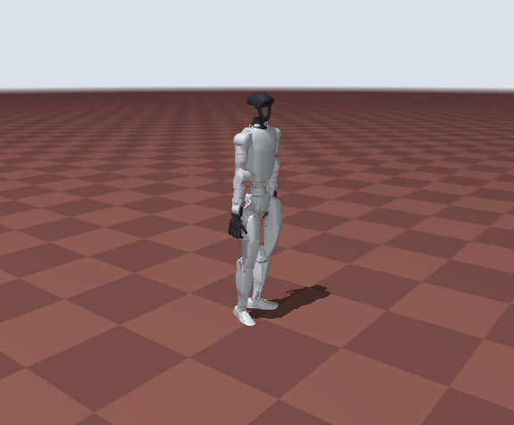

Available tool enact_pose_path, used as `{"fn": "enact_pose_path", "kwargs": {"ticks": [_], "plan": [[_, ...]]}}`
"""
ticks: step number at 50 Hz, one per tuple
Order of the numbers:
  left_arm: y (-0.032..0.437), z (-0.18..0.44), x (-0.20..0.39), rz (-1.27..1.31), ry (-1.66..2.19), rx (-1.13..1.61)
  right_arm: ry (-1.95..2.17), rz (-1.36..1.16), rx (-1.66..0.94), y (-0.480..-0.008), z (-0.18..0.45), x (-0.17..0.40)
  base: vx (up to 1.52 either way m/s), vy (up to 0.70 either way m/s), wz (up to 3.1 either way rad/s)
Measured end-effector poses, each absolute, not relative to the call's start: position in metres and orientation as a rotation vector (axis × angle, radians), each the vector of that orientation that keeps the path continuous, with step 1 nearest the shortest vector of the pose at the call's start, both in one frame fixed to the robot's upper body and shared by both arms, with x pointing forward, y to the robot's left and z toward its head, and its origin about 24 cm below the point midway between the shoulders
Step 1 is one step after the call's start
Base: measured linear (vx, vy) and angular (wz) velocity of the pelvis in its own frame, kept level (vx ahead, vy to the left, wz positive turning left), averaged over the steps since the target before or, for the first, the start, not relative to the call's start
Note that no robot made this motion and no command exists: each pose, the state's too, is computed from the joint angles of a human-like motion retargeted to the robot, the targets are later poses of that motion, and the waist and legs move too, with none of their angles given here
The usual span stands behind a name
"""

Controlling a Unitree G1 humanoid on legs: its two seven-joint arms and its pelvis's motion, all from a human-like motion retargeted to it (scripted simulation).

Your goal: Upper body actions

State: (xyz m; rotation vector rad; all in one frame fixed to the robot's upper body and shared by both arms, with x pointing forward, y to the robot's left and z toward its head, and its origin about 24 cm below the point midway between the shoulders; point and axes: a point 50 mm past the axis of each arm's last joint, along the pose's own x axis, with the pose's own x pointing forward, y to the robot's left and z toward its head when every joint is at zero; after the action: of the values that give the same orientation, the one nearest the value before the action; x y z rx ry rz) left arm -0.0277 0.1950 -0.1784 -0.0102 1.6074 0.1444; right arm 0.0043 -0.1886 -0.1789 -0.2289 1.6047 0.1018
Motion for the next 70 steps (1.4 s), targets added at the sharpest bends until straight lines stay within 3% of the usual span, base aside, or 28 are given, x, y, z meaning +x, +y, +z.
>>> {"fn": "enact_pose_path", "kwargs": {"ticks": [30, 39, 54, 70], "plan": [[0.198, -0.18, 0.011, 0.098, 1.477, 0.017, 1.6, 0.044, -0.212, -0.2, -0.177, 0.004, -0.01, -0.01, 0.19], [0.204, -0.179, -0.002, 0.141, 1.51, 0.009, 1.623, 0.032, -0.19, -0.199, -0.177, -0.006, -0.03, -0.09, 0.95], [0.206, -0.178, -0.002, 0.189, 1.491, 0.018, 1.477, 0.022, -0.21, -0.207, -0.177, 0.032, -0.17, -0.1, 1.32], [0.207, -0.177, -0.021, 0.267, 1.556, -0.004, 1.608, -0.051, -0.21, -0.217, -0.174, -0.006, -0.02, 0.04, 1.65]]}}
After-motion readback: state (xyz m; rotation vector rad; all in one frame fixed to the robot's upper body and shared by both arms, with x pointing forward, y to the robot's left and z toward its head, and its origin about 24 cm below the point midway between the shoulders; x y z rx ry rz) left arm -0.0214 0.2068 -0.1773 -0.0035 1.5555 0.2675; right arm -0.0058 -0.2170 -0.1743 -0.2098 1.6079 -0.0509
